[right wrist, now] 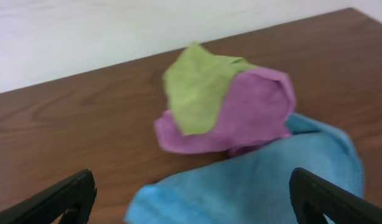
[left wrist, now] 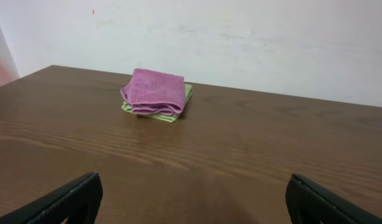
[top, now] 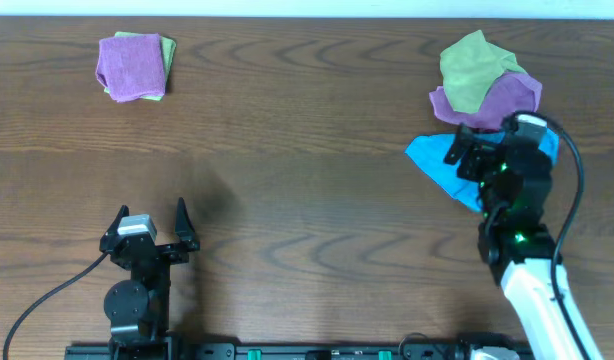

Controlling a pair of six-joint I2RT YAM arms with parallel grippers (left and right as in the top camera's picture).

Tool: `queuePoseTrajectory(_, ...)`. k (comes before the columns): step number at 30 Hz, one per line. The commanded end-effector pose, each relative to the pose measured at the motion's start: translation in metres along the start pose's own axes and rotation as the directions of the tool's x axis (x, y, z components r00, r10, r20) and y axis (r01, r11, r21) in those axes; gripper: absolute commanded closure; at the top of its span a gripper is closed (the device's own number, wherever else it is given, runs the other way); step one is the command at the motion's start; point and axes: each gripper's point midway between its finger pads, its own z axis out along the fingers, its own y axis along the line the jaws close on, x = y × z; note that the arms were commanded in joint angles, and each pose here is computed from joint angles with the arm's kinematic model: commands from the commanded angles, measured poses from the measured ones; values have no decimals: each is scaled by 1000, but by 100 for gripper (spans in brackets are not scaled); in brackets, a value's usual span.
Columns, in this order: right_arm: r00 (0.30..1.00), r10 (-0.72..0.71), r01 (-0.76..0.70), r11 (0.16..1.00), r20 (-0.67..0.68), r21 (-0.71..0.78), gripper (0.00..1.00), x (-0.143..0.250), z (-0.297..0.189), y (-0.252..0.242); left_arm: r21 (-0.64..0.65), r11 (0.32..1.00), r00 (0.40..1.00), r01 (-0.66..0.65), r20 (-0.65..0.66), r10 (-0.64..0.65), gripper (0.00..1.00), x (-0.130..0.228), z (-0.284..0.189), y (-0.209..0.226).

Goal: Fold the cloth
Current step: 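Reach the right gripper to the blue cloth edge and grasp it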

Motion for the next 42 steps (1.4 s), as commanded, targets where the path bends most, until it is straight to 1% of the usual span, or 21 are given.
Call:
queuePoseTrajectory(1,999,-12,13,999,-37,40,1,0,18,-20,-12,1000,998,1,-60,-2,5,19,1,3)
queuePoseTrajectory(4,990,-36,38,999,-138,12,1,16,32,-23,-12,1000,998,1,-60,-2,5,19,1,3)
queuePoseTrajectory(6,982,-57,60,998,-181,15,1,20,37,-24,-12,1000,998,1,-60,-2,5,19,1,3)
queuePoseTrajectory(9,977,-70,77,997,-203,23,1,13,39,-24,-12,1000,998,1,-61,-2,5,19,1,3)
queuePoseTrajectory(12,970,-55,77,993,-238,84,1,3,40,-38,-12,1000,998,1,-60,-2,5,19,1,3)
queuePoseTrajectory(16,928,-22,74,989,-371,126,1,18,43,-56,-12,1000,998,1,-61,-2,5,19,1,3)
queuePoseTrajectory(20,855,27,78,981,-518,180,1,52,47,-78,-12,1000,998,1,-61,-2,5,19,1,3)
queuePoseTrajectory(22,832,65,61,976,-550,207,1,63,46,-86,-12,1000,998,1,-61,-2,5,19,1,3)
queuePoseTrajectory(25,799,135,27,965,-586,259,1,77,41,-99,-12,1000,998,1,-61,-2,5,19,1,3)
queuePoseTrajectory(28,775,161,22,959,-611,281,2,85,34,-105,-12,1000,998,1,-61,-2,5,19,1,3)
queuePoseTrajectory(31,786,159,19,960,-597,281,12,82,37,-106,-12,1000,998,1,-61,-2,5,19,1,3)
queuePoseTrajectory(32,792,157,17,960,-590,280,13,80,39,-106,-12,1000,998,1,-61,-2,5,19,1,3)
queuePoseTrajectory(36,797,145,18,965,-586,263,12,80,45,-104,-12,1000,998,1,-60,-2,5,19,1,3)
queuePoseTrajectory(42,774,150,-5,973,-616,231,12,93,52,-98,-12,1000,998,1,-61,-2,5,19,1,3)
